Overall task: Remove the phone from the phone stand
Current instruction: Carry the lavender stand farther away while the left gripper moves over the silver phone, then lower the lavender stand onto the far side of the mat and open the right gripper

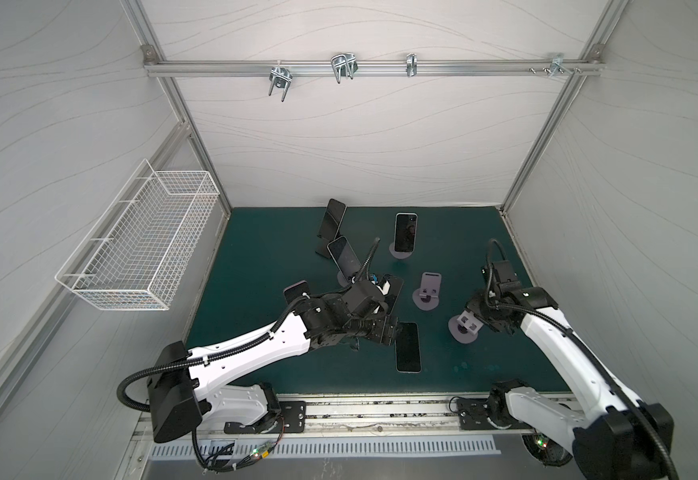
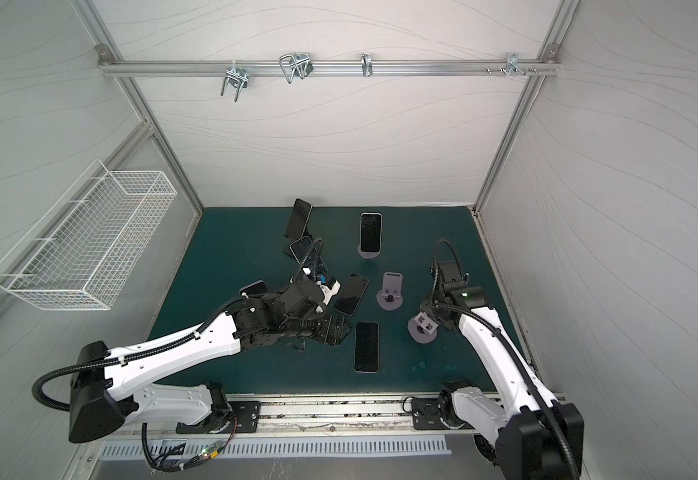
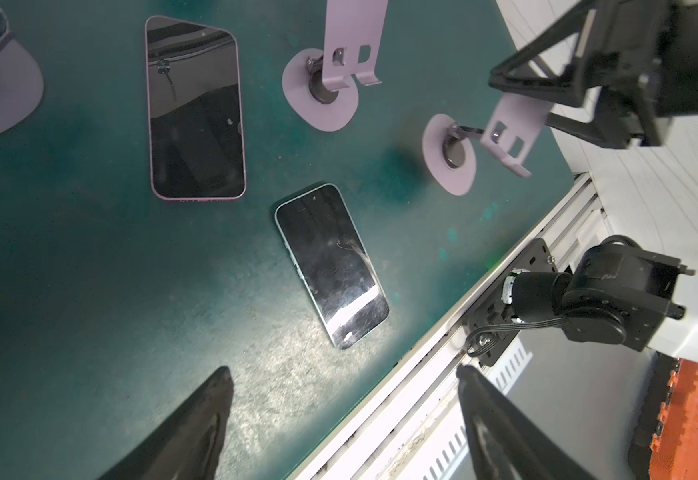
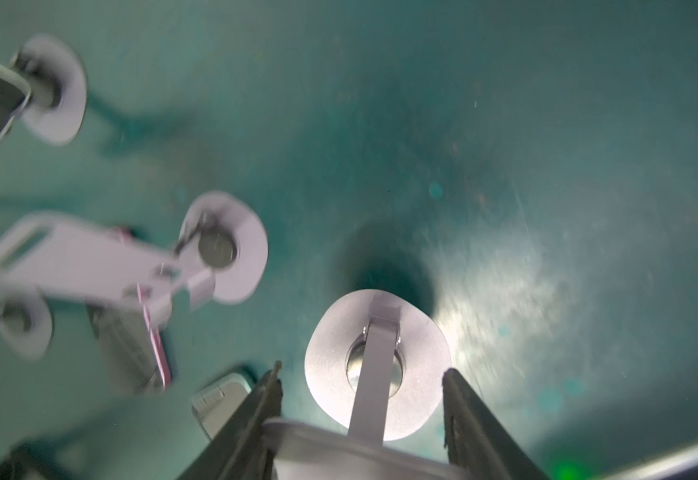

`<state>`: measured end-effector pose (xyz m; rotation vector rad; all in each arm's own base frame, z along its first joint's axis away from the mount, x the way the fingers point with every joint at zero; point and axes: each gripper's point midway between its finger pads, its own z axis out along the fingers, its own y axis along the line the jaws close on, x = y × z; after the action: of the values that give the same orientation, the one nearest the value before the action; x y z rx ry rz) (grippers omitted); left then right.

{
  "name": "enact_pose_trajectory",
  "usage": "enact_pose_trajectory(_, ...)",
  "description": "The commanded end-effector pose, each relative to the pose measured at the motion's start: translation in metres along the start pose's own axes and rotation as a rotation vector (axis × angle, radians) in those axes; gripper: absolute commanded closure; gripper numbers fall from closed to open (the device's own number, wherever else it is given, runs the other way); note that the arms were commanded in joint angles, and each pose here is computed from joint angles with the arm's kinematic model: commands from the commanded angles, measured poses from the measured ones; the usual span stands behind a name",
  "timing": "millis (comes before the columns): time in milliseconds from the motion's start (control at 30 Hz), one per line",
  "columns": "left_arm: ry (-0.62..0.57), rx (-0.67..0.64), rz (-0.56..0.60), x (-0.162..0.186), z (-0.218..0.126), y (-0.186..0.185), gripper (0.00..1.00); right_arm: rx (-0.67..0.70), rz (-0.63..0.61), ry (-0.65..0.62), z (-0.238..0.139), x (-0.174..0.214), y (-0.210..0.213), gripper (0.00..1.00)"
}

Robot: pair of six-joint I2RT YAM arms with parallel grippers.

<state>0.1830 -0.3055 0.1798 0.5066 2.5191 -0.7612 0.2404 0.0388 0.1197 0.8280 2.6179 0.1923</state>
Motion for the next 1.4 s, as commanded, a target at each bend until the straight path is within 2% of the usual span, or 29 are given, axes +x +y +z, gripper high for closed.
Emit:
enact_pose_trajectory(0, -0.046, 0.06, 0.023, -0.019, -0.004, -0.02, 0.14, -0.047, 0.015, -0.057, 0.009, -0.029, 0.015, 0.56)
enact_pose_trajectory(433, -0.033, 0.058, 0.043, -0.02, 0.007, -0.021, 0.14, -0.009, -0.016, -0.086, 0.051, -0.109, 0.049, 0.55)
enact_pose_trajectory(733, -0.03, 0.066, 0.063, -0.024, 0.01, -0.026, 0.14, -0.014, -0.076, -0.026, 0.088, -0.131, 0.075, 0.54)
enact_pose_trajectory(1000, -0.024, 0.041, 0.085, -0.024, 0.008, -0.022, 0.14, -0.01, 0.008, -0.018, 0.112, -0.141, 0.085, 0.54)
enact_pose_trajectory(1367, -0.069, -0.042, 0.103, -0.031, -0.003, -0.008, 0.14, 0.012, -0.03, -0.009, 0.134, -0.162, 0.103, 0.49)
